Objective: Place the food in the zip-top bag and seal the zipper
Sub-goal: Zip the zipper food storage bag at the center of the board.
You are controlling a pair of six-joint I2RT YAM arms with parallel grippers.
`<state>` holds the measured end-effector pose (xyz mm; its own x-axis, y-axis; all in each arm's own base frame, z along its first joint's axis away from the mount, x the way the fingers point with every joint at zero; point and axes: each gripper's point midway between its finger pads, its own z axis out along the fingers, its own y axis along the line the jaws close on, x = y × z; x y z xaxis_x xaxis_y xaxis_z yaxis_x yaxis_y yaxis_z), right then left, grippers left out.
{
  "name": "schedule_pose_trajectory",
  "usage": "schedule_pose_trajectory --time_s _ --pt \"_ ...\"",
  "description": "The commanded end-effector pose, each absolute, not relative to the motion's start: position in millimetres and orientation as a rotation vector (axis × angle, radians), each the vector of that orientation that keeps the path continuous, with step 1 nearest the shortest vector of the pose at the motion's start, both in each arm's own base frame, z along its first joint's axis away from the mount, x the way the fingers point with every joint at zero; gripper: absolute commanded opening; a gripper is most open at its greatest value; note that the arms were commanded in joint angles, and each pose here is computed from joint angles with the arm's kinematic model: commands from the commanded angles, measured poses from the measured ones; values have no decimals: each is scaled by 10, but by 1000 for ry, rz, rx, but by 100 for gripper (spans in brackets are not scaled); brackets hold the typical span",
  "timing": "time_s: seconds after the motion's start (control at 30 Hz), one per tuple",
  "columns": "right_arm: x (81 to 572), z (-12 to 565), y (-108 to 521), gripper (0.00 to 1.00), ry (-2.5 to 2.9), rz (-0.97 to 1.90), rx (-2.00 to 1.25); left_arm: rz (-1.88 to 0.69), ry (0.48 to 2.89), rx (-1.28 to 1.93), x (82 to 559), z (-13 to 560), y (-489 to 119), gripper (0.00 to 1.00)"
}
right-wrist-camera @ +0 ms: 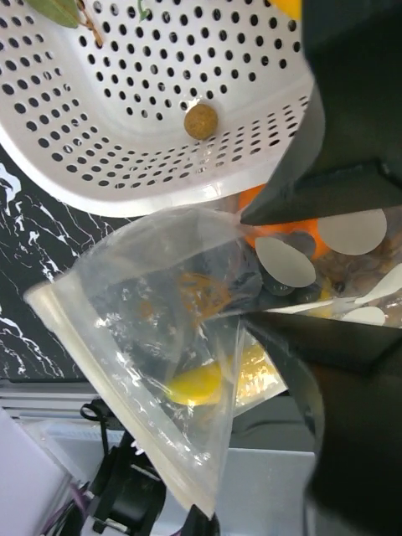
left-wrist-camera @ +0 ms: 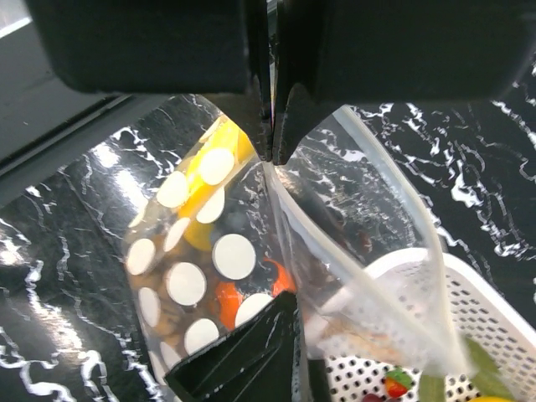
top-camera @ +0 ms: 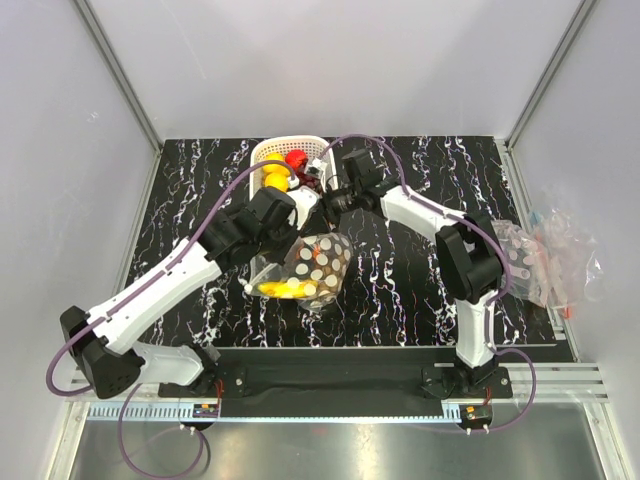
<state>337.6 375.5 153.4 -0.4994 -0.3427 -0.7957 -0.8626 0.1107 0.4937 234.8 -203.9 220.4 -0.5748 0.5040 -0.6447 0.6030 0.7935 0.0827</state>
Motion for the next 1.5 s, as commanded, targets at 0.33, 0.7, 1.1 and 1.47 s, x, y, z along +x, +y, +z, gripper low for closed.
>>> schedule_pose_trajectory --time_s 0.33,0.7,1.1,1.47 --pt "3428 1807 3390 0 1850 1064 -801 -115 2285 685 2593 2339 -1974 0" --pt "3131 1865 2606 0 1837 794 -499 -437 2038 478 2500 2973 -2125 80" --pt "2941 1787 2107 0 1797 641 -367 -737 1882 164 2488 2624 -2168 91" --pt "2899 1750 2030 0 1765 632 -332 -817 1859 78 2736 2211 -2155 81"
